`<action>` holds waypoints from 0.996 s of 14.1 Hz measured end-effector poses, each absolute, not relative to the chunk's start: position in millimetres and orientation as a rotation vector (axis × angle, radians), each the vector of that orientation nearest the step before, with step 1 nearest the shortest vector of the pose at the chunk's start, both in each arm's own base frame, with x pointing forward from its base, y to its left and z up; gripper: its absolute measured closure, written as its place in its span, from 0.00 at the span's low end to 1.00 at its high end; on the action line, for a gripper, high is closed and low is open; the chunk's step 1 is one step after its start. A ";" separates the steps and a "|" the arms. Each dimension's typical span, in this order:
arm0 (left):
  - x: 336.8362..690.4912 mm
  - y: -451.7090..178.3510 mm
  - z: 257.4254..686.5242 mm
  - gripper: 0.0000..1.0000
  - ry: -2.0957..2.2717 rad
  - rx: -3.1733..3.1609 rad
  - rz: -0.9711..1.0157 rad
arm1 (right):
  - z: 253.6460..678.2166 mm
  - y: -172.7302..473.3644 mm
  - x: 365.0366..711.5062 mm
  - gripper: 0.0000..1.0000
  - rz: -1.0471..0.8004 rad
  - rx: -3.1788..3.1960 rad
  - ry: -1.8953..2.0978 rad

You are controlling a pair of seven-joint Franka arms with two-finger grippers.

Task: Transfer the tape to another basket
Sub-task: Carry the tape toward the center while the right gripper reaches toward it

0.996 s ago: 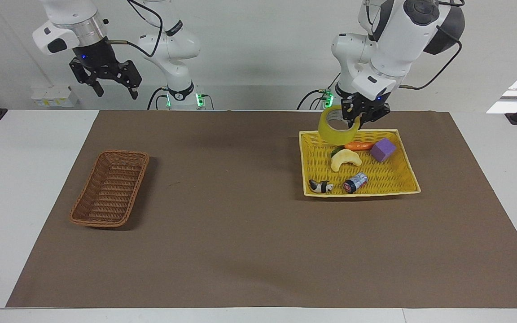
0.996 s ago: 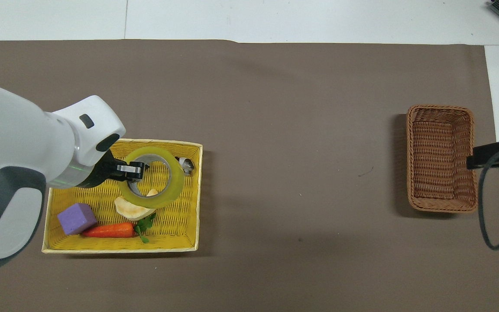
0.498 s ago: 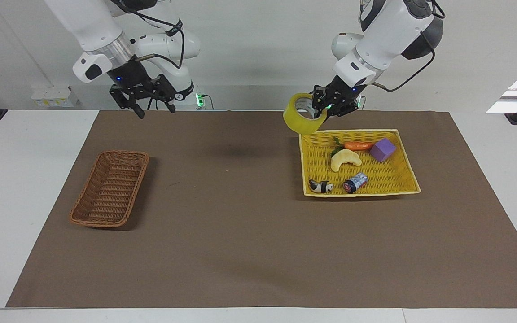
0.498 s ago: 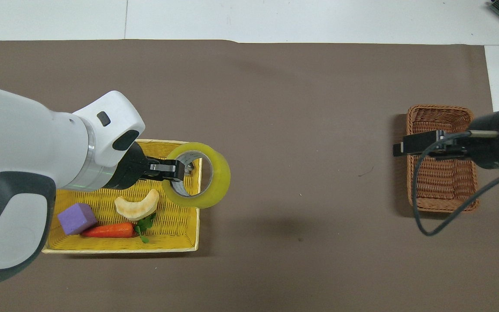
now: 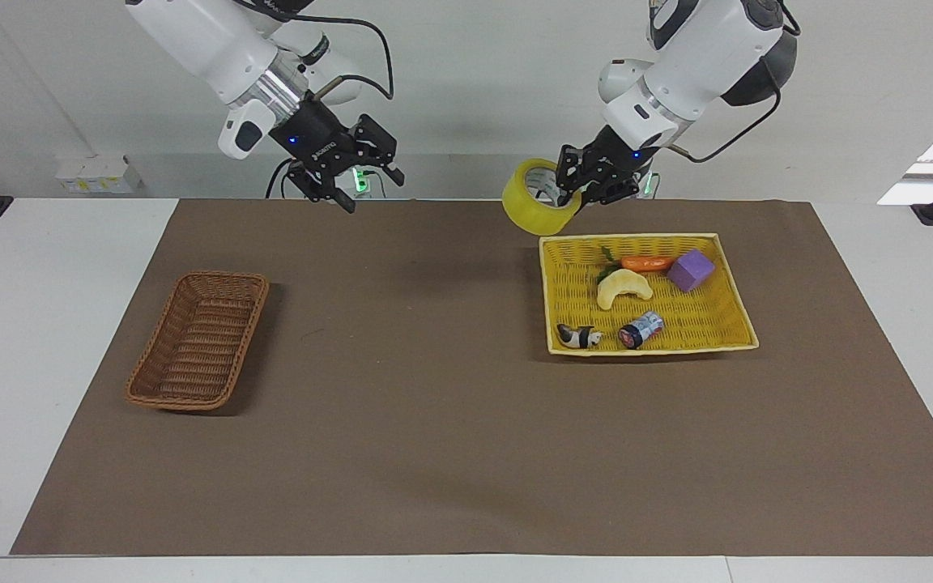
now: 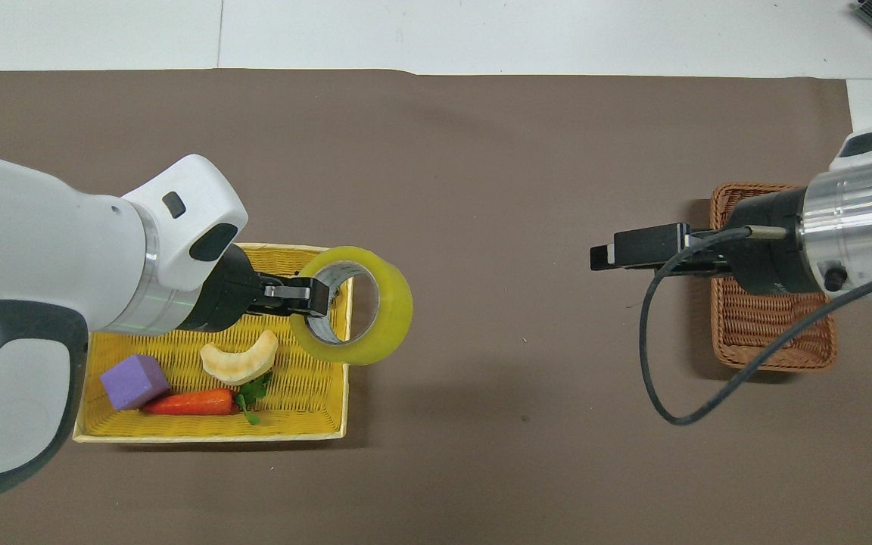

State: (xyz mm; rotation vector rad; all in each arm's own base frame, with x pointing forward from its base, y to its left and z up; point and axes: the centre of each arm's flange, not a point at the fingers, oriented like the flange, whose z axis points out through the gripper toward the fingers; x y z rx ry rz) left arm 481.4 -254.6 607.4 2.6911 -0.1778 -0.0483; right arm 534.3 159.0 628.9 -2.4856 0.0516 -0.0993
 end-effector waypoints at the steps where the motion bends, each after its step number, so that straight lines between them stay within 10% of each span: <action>1: 478.1 -260.0 608.2 0.76 -0.184 2.690 -0.052 | 623.8 174.8 535.8 0.00 -0.107 -2.465 0.081; 14: 449.1 -303.3 613.1 0.76 -0.175 2.691 -0.067 | 590.4 256.9 525.2 0.00 -0.023 -2.455 -0.017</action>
